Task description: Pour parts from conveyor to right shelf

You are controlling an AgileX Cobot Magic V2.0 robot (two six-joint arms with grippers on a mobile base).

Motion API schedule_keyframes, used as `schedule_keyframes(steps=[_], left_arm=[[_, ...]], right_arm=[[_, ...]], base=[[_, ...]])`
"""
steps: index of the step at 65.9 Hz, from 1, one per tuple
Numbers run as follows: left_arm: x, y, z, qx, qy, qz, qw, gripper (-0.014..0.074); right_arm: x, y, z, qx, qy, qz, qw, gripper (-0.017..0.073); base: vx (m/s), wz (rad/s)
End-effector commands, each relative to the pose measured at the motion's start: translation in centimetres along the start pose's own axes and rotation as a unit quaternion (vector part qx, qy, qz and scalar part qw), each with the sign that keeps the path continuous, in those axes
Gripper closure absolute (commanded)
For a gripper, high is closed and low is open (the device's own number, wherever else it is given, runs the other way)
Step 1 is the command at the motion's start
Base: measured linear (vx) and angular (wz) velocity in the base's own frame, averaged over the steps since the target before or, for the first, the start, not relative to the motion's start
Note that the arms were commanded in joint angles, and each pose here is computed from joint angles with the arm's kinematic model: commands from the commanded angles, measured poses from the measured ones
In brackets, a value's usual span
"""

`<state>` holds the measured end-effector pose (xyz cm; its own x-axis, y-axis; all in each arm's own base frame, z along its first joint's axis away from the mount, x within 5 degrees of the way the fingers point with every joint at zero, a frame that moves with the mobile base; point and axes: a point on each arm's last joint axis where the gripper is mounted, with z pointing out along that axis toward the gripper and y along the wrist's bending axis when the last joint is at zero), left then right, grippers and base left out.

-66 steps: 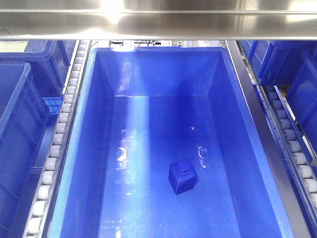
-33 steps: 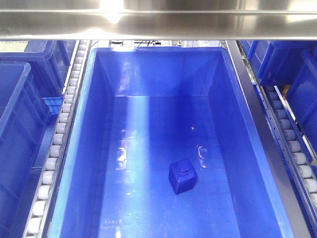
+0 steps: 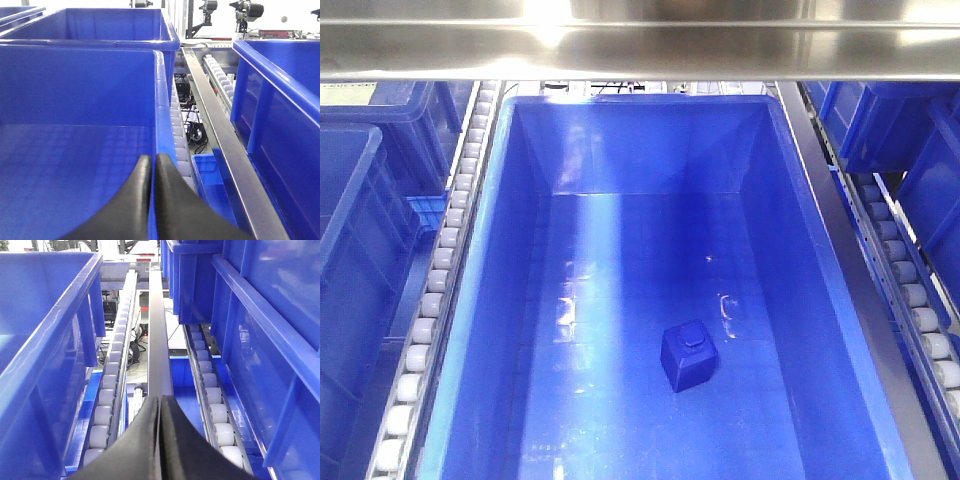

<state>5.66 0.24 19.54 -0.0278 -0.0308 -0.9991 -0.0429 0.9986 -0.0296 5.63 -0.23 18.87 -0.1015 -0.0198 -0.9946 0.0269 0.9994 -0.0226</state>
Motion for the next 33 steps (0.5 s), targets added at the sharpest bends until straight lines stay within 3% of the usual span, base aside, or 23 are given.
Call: schedule_keyframes(steps=[1,33], left_arm=[[-1.44,-0.08,-0.24,0.005,-0.055,-0.008,0.998,0.0600],[-1.44,-0.08,-0.24,0.005,-0.055,-0.008,0.998,0.0600]], right_arm=[[-0.43,0.04,-0.06,-0.001,-0.037,-0.009,0.999,0.0564],[-0.43,0.04,-0.06,-0.001,-0.037,-0.009,0.999,0.0564]], base=[[0.00,0.00],[0.00,0.00]])
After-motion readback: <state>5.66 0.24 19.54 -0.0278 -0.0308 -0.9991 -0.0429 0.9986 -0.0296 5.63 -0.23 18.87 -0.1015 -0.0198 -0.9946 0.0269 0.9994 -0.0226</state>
